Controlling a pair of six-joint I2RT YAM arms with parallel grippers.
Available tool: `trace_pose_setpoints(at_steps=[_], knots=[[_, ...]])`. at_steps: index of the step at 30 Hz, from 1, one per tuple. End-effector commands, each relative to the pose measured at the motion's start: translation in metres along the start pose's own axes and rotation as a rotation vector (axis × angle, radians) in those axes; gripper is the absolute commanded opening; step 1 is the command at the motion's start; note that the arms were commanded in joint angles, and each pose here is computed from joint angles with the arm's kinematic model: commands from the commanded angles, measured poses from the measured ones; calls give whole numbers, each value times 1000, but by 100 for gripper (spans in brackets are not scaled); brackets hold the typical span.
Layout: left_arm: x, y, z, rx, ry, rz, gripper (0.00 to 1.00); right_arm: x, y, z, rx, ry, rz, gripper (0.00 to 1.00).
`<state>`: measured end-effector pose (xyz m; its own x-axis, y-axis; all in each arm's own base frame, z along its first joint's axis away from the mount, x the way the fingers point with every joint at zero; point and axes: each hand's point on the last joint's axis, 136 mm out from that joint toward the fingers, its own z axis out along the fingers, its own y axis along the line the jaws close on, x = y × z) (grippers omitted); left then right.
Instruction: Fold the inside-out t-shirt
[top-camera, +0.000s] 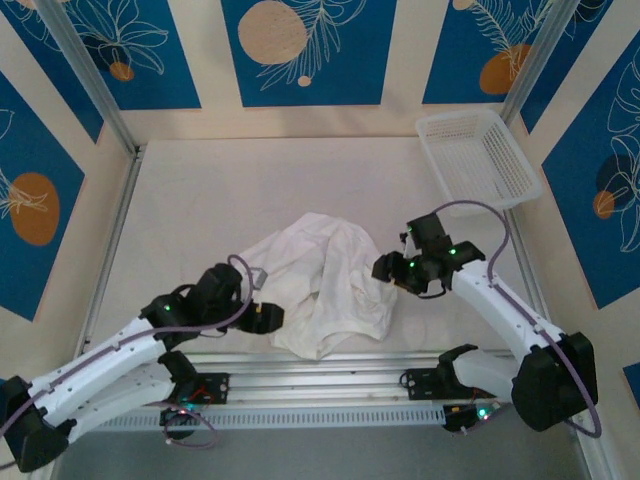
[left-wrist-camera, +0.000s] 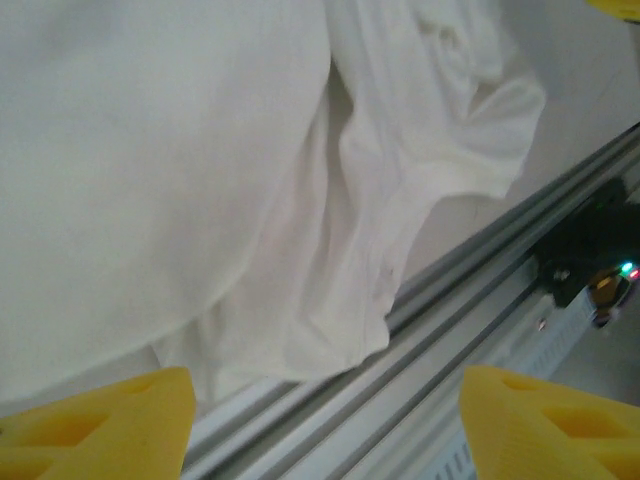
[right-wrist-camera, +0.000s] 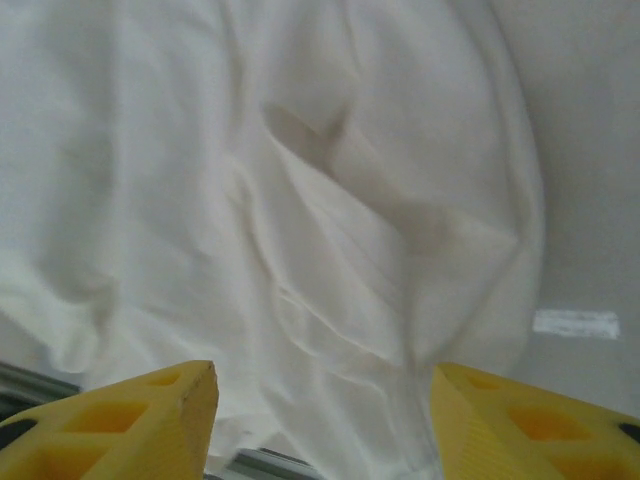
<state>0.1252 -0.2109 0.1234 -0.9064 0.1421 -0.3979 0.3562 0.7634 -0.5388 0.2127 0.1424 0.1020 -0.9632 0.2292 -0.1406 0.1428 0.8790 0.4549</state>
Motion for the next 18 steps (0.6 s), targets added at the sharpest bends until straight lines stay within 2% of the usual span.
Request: trace_pose_setpoints(at_steps=[1, 4, 6, 8, 9, 10, 13, 15, 18], knots=[[17, 26, 11, -186, 28, -41, 70, 0, -8, 14, 84, -9, -21, 61], [22, 46, 19, -294, 28, -65, 70, -9, -2, 32, 76, -11, -48, 55], [24, 52, 30, -300, 26, -93, 69, -17, 7, 48, 40, -5, -35, 46], [22, 48, 39, -272, 31, -107, 67, -21, 13, 57, 44, 26, -33, 24], [22, 46, 42, -264, 36, -112, 64, -25, 13, 56, 84, 23, -40, 10], [22, 44, 44, -258, 41, -117, 59, -28, 11, 53, 120, 11, -53, 1], [22, 42, 51, -235, 55, -151, 42, -40, 17, 30, 121, -67, -72, 0], [24, 45, 56, -232, 63, -190, 28, -49, 21, 6, 64, -147, -26, 0], [25, 50, 60, -236, 67, -214, 15, -60, 17, -28, -14, -272, 73, 0]])
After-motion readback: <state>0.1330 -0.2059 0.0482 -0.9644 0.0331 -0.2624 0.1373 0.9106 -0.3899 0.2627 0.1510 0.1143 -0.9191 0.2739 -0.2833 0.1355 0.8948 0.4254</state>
